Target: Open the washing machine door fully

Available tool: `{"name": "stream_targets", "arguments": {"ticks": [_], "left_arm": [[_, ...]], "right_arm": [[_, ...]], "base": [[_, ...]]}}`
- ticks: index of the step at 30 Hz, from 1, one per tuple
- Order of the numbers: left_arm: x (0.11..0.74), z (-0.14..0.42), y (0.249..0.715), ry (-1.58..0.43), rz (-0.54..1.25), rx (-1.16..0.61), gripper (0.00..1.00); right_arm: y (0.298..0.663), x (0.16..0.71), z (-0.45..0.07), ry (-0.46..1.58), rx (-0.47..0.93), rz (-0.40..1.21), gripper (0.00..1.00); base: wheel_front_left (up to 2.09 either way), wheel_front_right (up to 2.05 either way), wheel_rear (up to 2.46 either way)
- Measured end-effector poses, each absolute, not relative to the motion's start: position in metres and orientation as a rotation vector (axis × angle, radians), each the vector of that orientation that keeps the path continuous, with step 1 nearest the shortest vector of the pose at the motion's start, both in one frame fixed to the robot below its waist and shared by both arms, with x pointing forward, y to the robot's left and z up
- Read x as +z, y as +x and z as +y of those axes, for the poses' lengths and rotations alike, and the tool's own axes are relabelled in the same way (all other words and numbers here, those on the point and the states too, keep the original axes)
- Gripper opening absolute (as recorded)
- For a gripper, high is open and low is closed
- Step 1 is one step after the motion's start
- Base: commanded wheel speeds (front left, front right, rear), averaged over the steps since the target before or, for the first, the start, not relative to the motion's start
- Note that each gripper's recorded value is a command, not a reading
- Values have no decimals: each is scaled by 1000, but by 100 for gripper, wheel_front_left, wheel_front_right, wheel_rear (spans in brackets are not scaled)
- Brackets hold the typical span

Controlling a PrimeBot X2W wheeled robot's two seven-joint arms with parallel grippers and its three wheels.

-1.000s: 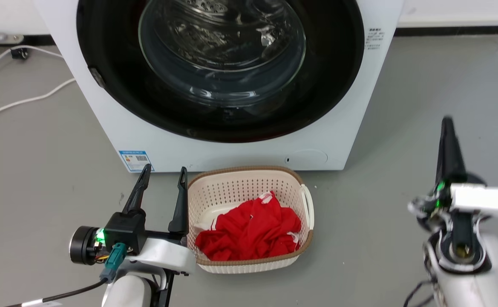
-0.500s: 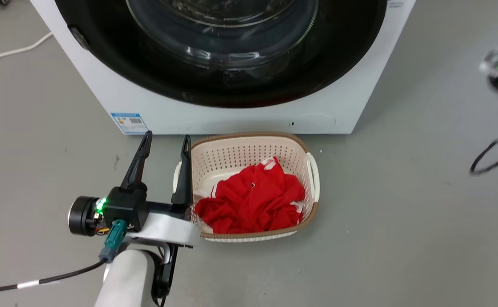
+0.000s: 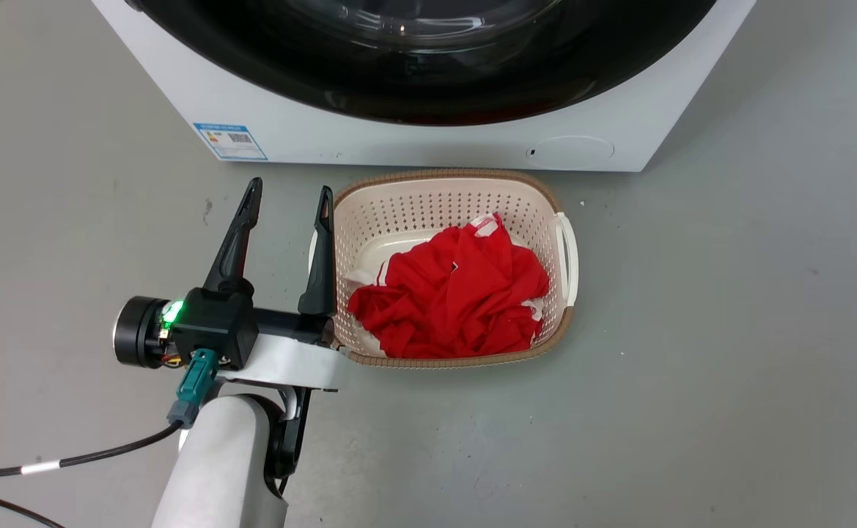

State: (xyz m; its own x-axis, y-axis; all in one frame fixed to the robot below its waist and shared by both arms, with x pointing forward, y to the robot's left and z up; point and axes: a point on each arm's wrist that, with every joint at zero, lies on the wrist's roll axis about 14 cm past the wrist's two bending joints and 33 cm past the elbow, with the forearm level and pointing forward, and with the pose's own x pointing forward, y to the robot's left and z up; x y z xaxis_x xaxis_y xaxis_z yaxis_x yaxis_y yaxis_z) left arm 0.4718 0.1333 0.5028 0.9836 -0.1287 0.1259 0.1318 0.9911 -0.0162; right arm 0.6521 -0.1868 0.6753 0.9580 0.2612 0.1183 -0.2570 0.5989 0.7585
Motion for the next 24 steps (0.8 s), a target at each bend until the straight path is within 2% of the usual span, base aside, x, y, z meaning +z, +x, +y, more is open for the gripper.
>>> {"name": "stream_targets", "arguments": {"ticks": [12, 24], "left_arm": [[493, 140, 483, -16, -112, -113, 100], [479, 141, 489, -23, -87, -102, 100]], "right_arm": [[673, 632, -128, 634, 413, 309, 0], [686, 604, -107, 568, 443, 412, 0]], "base": [[0, 0, 0], [0, 0, 0]]}}
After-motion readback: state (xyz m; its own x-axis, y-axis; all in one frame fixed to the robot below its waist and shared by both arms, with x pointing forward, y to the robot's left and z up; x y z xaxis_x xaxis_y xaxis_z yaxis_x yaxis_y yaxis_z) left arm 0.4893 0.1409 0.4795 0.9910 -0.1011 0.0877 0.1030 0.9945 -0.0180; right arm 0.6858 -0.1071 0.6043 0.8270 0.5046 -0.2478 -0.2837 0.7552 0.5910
